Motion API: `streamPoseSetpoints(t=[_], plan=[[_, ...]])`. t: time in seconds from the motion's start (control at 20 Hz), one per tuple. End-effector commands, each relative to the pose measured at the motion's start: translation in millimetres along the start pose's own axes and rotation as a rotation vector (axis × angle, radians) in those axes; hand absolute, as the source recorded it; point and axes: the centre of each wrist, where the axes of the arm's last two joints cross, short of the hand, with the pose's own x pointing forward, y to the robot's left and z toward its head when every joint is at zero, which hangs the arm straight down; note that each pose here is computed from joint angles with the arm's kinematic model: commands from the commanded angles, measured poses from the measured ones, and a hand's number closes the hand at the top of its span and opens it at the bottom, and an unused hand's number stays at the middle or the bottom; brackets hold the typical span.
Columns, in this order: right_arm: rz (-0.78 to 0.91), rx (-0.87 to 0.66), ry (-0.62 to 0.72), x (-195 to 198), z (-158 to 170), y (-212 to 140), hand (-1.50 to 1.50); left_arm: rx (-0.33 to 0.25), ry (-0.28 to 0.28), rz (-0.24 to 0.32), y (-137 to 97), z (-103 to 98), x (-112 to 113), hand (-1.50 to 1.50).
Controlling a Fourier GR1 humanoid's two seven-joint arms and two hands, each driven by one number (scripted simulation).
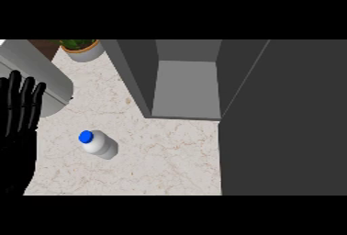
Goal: Pick up the bottled water, place it into the cabinet and close the cabinet
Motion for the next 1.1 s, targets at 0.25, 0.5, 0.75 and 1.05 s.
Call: streamPoseSetpoints(t=[0.25,0.5,0.75,1.05], plan=[[0.025,0.027,0.011,21.3,45.0,2.1,-1.50,0.216,0.059,-0.233,8.2,26.5,29.7,-1.50],[-0.180,0.206,0.096,38.1,40.7,23.4,-1.50,0.316,0.173,0.146,-15.9,38.0,43.1,-1.50],[-0.174,0.243,0.109,77.1,52.8,19.6,-1.50,0.326,0.167,0.163,-36.1,45.9,81.4,-1.50],[-0.174,0.227,0.115,99.0,58.5,22.7,-1.50,0.346,0.215,0.165,-61.4,50.7,92.6,-1.50]])
